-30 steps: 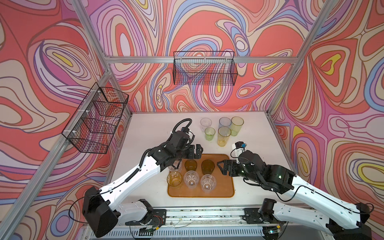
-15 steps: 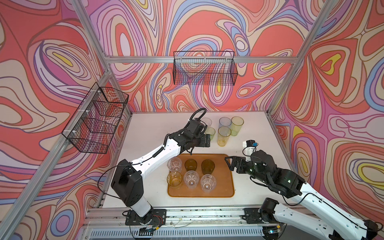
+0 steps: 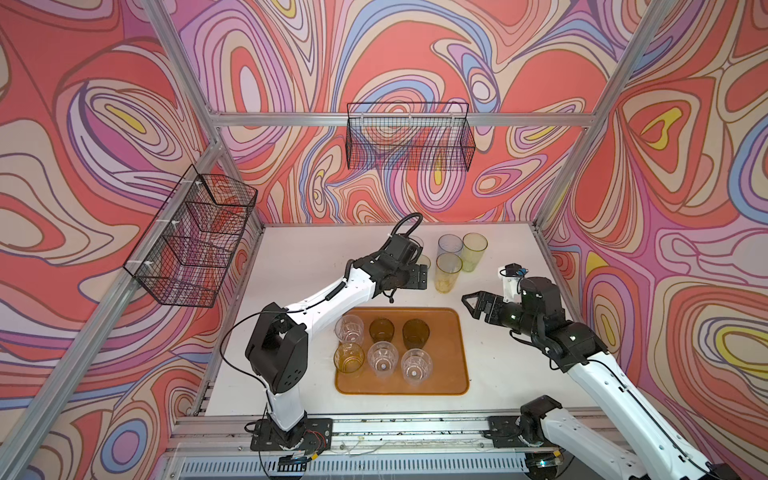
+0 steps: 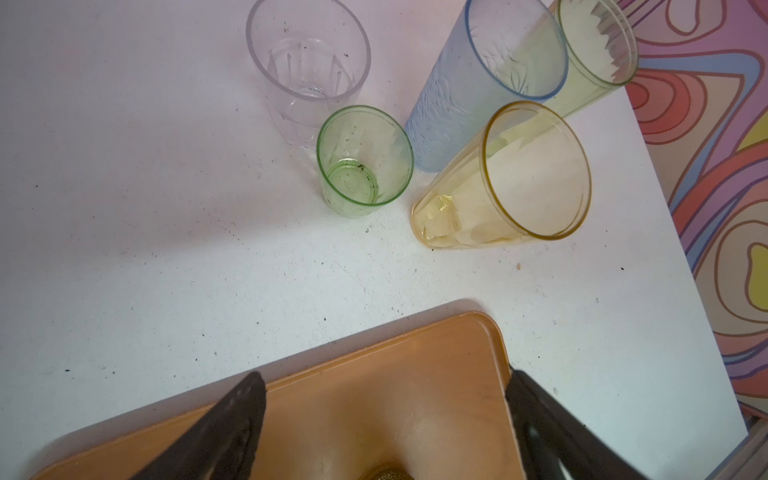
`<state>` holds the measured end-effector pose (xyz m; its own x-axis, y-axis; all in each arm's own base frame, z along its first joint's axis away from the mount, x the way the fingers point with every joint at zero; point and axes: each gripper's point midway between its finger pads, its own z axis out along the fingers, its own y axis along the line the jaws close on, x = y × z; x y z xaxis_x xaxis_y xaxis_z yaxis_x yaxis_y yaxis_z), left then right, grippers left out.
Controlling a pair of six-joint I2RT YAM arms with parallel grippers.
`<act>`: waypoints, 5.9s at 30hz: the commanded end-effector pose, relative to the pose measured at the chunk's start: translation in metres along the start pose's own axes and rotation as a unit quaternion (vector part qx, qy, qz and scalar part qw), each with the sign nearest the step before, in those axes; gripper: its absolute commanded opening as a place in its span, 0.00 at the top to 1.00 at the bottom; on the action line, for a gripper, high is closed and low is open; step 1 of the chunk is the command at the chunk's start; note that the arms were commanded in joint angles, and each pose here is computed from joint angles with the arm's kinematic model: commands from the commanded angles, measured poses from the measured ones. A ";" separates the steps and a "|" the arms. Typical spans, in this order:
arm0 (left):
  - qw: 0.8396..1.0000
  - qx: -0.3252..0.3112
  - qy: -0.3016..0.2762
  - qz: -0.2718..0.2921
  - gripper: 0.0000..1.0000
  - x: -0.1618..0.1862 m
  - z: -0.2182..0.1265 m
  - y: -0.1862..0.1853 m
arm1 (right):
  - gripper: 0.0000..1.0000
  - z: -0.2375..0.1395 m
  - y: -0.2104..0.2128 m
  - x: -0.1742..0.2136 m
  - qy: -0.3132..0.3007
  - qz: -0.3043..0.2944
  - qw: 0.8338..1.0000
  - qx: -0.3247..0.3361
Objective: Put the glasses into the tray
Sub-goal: 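Open the right gripper and withdraw it while the left gripper reaches toward the cluster, then lower the left gripper around the small green glass in the cluster, then close the left gripper on the rim of the green glass, then lift the green glass with the left gripper and carry it over the tray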
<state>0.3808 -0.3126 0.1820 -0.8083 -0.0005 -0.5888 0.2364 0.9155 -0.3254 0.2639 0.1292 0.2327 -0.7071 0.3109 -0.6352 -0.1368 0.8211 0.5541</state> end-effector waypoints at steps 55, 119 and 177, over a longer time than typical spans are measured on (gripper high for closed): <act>0.997 -0.049 0.046 -0.037 0.50 -0.030 0.108 0.033 | 0.01 0.000 -0.021 0.007 0.007 0.061 0.990 -0.129; 0.993 -0.091 0.076 -0.005 1.00 -0.020 0.107 0.055 | 0.02 0.001 -0.039 0.023 0.014 0.090 0.992 -0.089; 0.993 0.024 -0.015 0.116 1.00 0.081 -0.130 -0.059 | 0.02 -0.041 -0.022 0.034 -0.014 0.175 0.980 -0.096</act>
<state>0.2382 -0.3230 0.2468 -0.7094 0.2065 -0.6739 0.4599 0.8602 -0.2206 0.2155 0.1029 0.2144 -0.7262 0.5630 -0.3945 -0.0088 0.5662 0.8242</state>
